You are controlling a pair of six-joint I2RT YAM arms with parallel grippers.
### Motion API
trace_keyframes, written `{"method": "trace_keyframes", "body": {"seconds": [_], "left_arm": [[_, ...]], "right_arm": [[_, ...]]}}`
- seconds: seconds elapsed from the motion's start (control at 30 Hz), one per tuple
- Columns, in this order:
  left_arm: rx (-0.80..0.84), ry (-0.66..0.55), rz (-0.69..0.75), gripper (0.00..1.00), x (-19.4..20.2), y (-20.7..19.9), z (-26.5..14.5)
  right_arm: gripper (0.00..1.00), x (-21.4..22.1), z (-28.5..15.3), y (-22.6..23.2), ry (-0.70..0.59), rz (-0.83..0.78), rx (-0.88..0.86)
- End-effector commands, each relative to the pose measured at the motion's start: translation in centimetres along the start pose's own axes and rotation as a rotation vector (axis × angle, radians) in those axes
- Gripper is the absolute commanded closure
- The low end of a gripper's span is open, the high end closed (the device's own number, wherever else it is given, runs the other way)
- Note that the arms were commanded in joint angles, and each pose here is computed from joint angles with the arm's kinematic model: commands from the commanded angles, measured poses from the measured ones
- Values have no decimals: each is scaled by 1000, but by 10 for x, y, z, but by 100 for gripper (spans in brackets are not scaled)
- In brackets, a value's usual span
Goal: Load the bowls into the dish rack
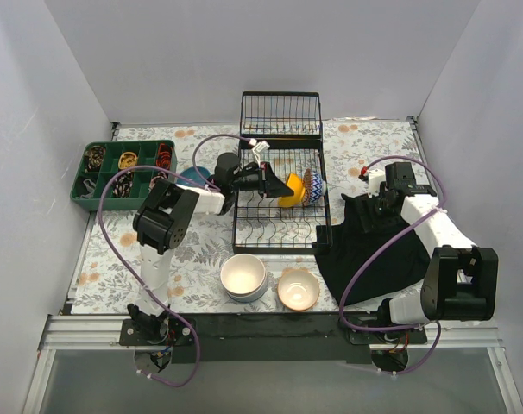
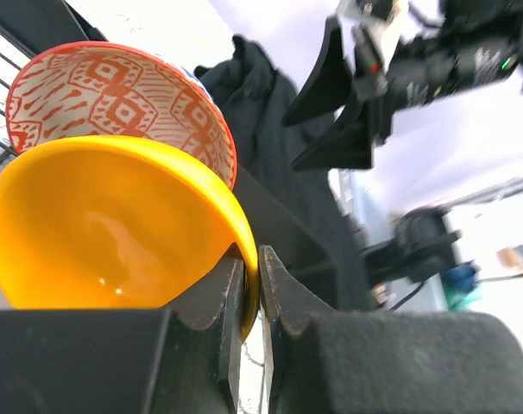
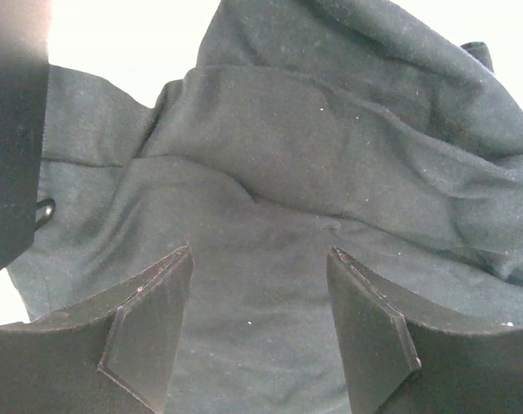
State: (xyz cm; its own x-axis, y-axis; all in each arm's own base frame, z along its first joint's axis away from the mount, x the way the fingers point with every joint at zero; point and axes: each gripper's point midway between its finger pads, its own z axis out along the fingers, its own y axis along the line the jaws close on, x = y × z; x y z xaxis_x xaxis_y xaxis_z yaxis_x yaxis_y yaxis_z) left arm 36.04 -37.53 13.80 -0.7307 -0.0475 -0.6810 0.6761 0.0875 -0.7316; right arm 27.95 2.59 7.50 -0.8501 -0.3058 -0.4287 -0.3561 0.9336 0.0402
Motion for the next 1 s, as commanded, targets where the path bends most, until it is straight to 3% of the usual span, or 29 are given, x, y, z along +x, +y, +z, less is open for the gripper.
{"method": "trace_keyframes", "body": {"seconds": [0.0, 0.23, 0.67, 0.9, 0.97], "left_arm": [[77, -83, -79, 100, -20, -18, 5], [74, -118, -149, 100, -27, -11, 11], [-83, -235, -354, 100, -28, 35, 16], [-145, -267, -461, 100, -14, 39, 5], [-144, -269, -453, 91, -15, 34, 4]], "right_arm": [[29, -16, -6, -5, -22, -11, 18], [29, -16, -4, -8, -10, -18, 29], [29, -18, 2, -10, 9, -20, 21], [29, -22, 4, -10, 6, -19, 15], [29, -23, 4, -10, 7, -17, 13]]}}
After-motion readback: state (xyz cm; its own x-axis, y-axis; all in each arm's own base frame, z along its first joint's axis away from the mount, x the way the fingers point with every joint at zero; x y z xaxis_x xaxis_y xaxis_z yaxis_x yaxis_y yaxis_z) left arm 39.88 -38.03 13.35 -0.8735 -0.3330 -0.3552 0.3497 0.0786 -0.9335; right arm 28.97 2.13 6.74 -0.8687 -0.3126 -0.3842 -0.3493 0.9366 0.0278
